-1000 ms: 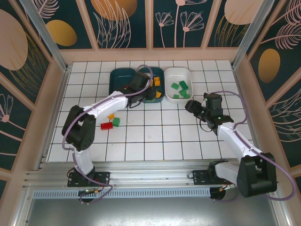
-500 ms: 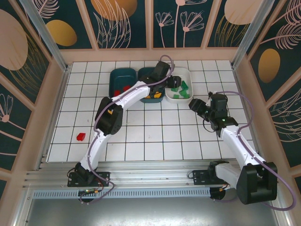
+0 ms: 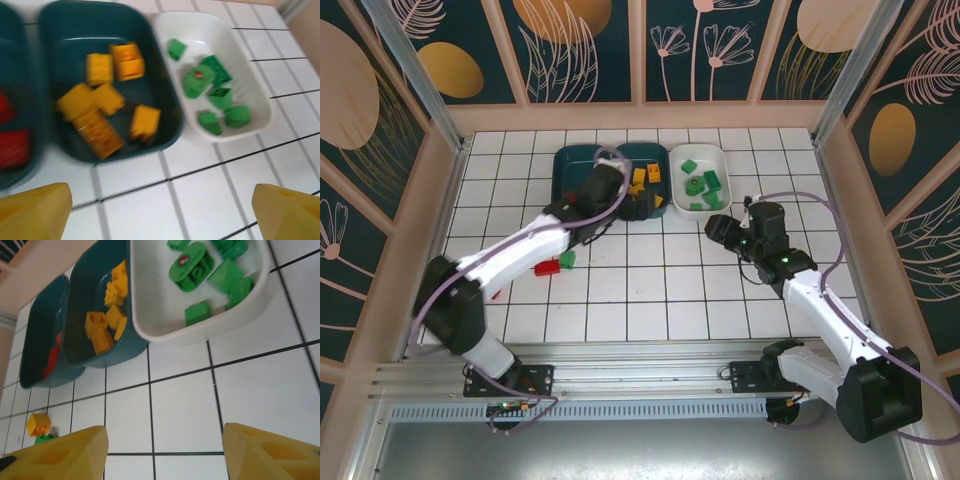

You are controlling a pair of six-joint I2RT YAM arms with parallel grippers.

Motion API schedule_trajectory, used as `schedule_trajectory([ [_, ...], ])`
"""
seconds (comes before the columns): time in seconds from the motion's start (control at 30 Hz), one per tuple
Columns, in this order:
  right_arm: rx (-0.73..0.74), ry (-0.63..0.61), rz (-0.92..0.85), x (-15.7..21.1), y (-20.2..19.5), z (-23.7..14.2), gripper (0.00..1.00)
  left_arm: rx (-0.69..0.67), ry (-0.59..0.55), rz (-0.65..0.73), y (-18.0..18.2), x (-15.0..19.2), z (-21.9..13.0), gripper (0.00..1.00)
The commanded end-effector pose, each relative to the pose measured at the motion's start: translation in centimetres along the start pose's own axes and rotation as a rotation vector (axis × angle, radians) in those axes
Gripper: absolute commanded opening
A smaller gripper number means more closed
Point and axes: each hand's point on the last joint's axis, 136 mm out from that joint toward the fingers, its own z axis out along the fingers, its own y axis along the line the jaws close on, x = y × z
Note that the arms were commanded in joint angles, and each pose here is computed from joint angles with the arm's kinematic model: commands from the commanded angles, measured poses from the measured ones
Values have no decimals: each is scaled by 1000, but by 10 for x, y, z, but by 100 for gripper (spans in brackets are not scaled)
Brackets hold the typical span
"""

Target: Sort the legos into containers by color

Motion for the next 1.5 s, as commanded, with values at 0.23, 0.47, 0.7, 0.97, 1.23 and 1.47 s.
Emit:
schedule_trajectory([
  [0.23,-65,77,-40,30,48,35,64,-398,182,-53,131,119,-33,95],
  [0.47,-45,110,-58,44,49,40,65,-493,241,-55,161,134,-29,92],
  [0.7,-25,114,-65,45,46,39,64,-505,288,-53,175,145,-7,82],
  [0.97,-2,113,-74,45,41,40,64,-500,340,-50,178,162,4,65],
  [1.23,0,119,-77,47,41,43,63,-440,327,-61,163,149,11,36],
  [1.47,14,115,-83,47,36,41,63,-381,328,-87,148,142,12,26],
])
